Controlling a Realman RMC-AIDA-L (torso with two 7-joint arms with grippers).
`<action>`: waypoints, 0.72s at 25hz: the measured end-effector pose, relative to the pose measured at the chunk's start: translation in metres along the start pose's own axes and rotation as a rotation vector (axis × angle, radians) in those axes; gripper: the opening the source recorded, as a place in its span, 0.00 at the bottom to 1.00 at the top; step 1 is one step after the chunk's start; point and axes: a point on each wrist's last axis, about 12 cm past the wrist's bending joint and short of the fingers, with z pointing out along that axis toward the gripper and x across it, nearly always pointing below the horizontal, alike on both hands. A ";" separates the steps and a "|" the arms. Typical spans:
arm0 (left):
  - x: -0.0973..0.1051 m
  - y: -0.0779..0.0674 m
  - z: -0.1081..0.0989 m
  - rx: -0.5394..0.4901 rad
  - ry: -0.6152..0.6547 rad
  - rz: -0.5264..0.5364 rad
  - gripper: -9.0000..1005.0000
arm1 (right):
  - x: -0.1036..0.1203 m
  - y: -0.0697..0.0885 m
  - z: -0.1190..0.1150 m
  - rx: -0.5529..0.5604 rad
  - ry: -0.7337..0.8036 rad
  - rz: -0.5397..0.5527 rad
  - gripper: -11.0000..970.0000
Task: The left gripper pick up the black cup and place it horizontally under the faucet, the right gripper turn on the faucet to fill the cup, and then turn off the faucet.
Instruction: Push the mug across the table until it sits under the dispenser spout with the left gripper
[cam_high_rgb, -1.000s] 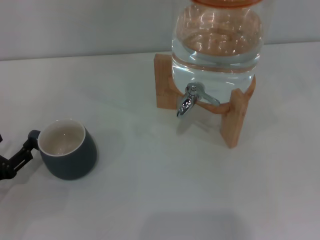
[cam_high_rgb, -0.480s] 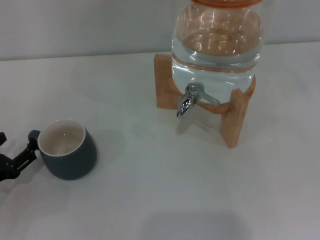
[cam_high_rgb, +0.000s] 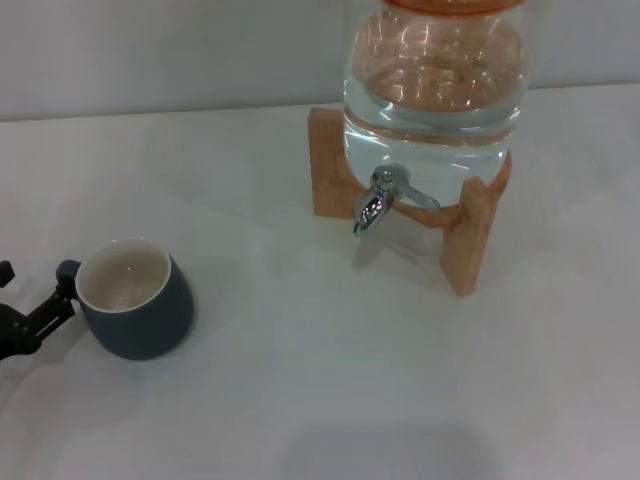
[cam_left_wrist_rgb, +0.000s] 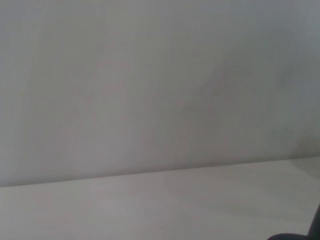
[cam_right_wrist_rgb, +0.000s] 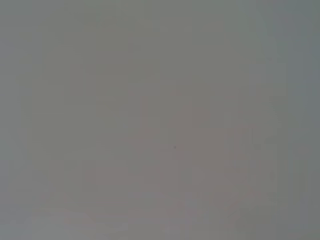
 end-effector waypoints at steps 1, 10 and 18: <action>0.000 0.000 0.000 0.000 0.000 0.001 0.88 | 0.000 0.000 0.000 0.000 0.000 0.000 0.87; -0.003 0.001 0.003 0.002 -0.007 0.005 0.88 | 0.001 0.000 -0.001 -0.001 0.001 0.001 0.87; -0.004 0.001 0.004 0.002 -0.011 0.007 0.87 | 0.000 0.000 -0.001 0.001 -0.004 0.003 0.87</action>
